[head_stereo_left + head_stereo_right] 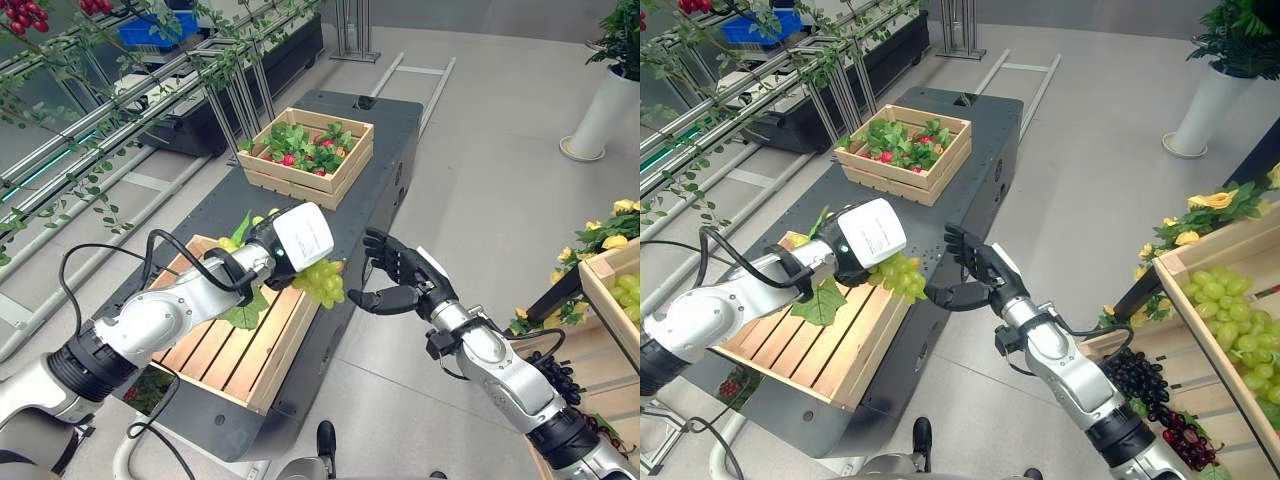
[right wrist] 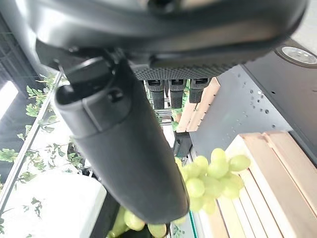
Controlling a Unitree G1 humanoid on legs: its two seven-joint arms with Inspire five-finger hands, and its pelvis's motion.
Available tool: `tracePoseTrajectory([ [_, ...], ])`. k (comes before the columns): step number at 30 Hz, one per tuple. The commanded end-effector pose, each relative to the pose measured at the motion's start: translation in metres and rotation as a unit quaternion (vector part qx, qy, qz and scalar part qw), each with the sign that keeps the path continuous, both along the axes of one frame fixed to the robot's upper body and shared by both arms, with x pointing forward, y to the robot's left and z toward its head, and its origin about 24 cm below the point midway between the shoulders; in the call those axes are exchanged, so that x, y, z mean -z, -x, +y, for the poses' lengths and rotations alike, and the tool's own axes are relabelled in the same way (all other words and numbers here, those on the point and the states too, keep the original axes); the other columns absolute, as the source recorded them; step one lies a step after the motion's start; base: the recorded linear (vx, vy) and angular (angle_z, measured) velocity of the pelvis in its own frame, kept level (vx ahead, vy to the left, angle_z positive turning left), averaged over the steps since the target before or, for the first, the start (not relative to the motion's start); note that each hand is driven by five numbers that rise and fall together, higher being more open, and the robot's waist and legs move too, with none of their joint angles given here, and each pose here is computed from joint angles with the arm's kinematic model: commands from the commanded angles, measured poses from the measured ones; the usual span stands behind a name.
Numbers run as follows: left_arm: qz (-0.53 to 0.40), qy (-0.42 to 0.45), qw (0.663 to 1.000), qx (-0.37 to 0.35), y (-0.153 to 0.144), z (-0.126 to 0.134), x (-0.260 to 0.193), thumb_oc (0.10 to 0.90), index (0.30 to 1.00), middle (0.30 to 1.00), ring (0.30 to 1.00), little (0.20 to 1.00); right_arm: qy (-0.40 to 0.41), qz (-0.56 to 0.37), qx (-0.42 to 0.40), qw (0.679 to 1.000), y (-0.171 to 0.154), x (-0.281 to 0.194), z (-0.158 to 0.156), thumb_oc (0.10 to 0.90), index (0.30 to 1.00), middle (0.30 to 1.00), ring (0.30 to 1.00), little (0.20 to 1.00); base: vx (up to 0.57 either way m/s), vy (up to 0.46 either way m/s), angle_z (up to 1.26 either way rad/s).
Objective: Pick up the fruits from the basket on one side to the basket on the other side
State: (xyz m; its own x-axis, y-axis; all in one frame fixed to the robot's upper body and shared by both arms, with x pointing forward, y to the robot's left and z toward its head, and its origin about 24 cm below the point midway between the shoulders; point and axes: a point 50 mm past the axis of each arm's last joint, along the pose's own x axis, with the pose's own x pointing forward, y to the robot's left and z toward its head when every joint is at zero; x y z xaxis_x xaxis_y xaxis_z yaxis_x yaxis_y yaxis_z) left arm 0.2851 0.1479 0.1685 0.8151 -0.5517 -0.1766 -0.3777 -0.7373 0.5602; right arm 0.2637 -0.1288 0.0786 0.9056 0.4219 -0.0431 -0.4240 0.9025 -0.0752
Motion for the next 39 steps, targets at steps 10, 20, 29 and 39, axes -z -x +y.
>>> tracePoseTrajectory([
  [10,-0.142,0.055,0.988,0.010,-0.014,-0.019,-0.079,0.400,0.300,0.300,0.300,0.300,-0.087,-0.095,-0.092,0.987,0.000,-0.056,0.037,0.800,0.900,0.900,0.900,0.900,0.00,0.000,0.00],
  [20,-0.140,0.064,0.988,0.010,-0.010,-0.020,-0.080,0.400,0.300,0.300,0.300,0.300,-0.107,-0.095,-0.101,0.985,0.004,-0.058,0.035,0.800,0.900,0.900,0.900,0.900,0.00,0.000,0.00],
  [29,-0.142,0.076,0.987,0.019,-0.008,-0.022,-0.083,0.400,0.300,0.300,0.300,0.300,-0.105,-0.081,-0.105,0.986,0.005,-0.051,0.038,0.800,0.900,0.900,0.900,0.900,0.00,0.000,0.00],
  [39,-0.156,0.086,0.983,0.035,-0.006,-0.026,-0.086,0.400,0.300,0.300,0.300,0.300,-0.088,-0.054,-0.118,0.988,0.005,-0.038,0.044,0.800,0.900,0.900,0.900,0.900,0.00,0.000,-0.01],
])
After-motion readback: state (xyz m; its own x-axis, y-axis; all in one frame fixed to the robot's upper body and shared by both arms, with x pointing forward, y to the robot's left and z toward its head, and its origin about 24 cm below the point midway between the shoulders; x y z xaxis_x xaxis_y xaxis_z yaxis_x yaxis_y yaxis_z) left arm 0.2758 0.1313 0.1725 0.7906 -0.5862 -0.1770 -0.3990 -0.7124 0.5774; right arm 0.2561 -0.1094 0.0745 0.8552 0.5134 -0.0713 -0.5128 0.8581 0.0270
